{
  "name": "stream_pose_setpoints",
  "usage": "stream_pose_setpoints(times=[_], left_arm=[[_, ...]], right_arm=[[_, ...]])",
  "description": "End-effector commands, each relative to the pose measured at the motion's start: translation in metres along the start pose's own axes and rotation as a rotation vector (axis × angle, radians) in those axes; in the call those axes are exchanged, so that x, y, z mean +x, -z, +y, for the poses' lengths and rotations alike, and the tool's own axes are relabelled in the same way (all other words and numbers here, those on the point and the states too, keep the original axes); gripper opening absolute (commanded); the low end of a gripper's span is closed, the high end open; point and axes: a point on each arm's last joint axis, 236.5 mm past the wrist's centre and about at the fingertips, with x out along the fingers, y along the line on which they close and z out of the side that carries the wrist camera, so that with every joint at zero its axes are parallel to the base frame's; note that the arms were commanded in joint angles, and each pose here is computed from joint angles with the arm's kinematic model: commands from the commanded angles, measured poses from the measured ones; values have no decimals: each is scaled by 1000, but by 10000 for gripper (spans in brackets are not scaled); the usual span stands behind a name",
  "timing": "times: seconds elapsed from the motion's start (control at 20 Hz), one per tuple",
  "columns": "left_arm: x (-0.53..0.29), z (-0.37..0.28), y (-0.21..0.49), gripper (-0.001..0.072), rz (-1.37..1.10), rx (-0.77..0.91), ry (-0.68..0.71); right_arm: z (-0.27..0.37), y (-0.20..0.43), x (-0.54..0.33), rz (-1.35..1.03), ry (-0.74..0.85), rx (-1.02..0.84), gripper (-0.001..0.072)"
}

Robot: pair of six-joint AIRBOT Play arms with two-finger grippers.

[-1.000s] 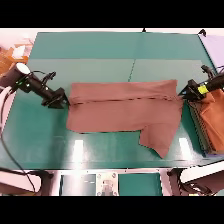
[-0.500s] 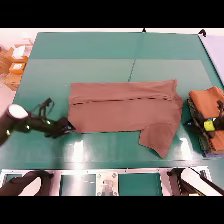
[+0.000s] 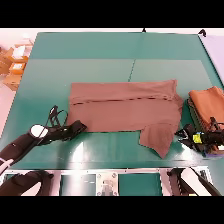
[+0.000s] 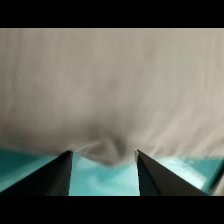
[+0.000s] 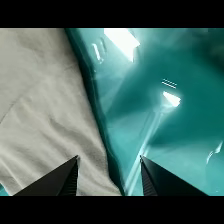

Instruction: Fold the shirts.

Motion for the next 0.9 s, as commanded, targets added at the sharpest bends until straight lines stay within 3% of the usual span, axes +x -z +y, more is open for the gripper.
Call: stream_pose_setpoints(times=[0.0,0.05,0.1,0.5,0.55,0.6,0.7,0.8,0.85], left_arm=[[17,9,-4,329,-39,-53,-35],[17,6,-7,80,-46,-28,-32],[16,1,-11,22,-52,11,-24],[-4,18,-37,22,-24,44,-58],[-4,18,-37,22,-25,46,-58],[-4,18,-38,22,-27,50,-57],[-4,18,-38,22,-25,67,-58],[-4,18,-37,22,-20,68,-57],[-4,18,-36,22,-14,82,-56]], right_arm=[[-1,9,9,34,-15,32,454],[-1,10,10,40,-15,34,481],[-1,12,10,45,-15,34,513],[6,50,27,168,12,-48,482],[10,57,33,190,-2,-42,446],[17,65,38,223,-30,-26,360],[30,69,41,235,-92,-53,109],[55,62,37,202,-199,-101,27],[69,57,33,184,-251,-120,26]])
